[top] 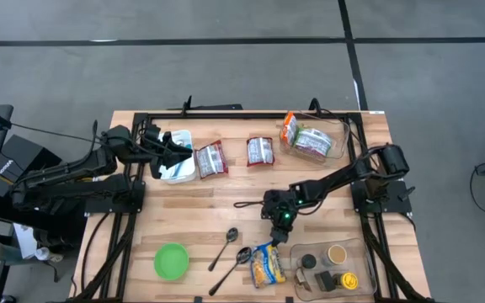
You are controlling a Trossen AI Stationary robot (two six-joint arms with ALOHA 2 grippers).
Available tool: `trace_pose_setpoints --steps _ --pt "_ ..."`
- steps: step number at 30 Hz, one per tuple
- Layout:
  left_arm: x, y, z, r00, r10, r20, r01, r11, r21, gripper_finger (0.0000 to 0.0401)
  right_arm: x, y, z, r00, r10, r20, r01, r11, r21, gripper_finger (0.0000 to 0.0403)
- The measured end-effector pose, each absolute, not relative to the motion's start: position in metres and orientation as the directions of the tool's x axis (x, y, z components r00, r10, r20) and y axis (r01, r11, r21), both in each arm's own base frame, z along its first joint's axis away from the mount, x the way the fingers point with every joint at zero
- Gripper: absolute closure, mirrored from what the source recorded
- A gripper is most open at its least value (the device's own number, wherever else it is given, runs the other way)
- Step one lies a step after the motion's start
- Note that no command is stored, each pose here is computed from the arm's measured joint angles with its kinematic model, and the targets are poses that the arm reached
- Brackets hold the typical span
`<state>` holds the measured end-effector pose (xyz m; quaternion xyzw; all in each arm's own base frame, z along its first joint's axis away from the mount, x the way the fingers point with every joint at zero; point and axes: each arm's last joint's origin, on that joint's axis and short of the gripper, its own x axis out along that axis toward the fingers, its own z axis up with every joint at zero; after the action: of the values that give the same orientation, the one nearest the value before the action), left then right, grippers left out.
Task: Pick & Place Food Item
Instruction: Put the blue noodle pack into the top transparent bin
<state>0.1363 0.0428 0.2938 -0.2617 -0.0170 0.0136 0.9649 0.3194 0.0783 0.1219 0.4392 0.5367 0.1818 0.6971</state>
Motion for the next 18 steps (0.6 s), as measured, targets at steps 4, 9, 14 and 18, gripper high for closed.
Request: trace_pose_setpoints --steps 4,9,14,18 --pt "0.136 0.043 0.294 0.999 0.036 0.026 -0.018 0.863 -0.506 0.0309 0.319 0.078 0.134 0.379 0.73 -0.569 0.192 0.539 0.82 0.0402" --pt "0.136 0.043 0.294 0.999 0.037 0.026 -0.019 0.863 -0.506 0.0309 0.315 0.077 0.157 0.427 0.731 -0.532 0.133 0.531 0.837 0.0402" --pt "0.136 0.043 0.294 0.999 0.039 0.026 -0.021 0.862 -0.506 0.0309 0.309 0.076 0.187 0.492 0.723 -0.485 0.059 0.528 0.847 0.0403" --pt "0.136 0.043 0.294 0.999 0.039 0.026 -0.02 0.863 -0.505 0.0309 0.303 0.073 0.21 0.559 0.695 -0.452 0.011 0.538 0.843 0.0403"
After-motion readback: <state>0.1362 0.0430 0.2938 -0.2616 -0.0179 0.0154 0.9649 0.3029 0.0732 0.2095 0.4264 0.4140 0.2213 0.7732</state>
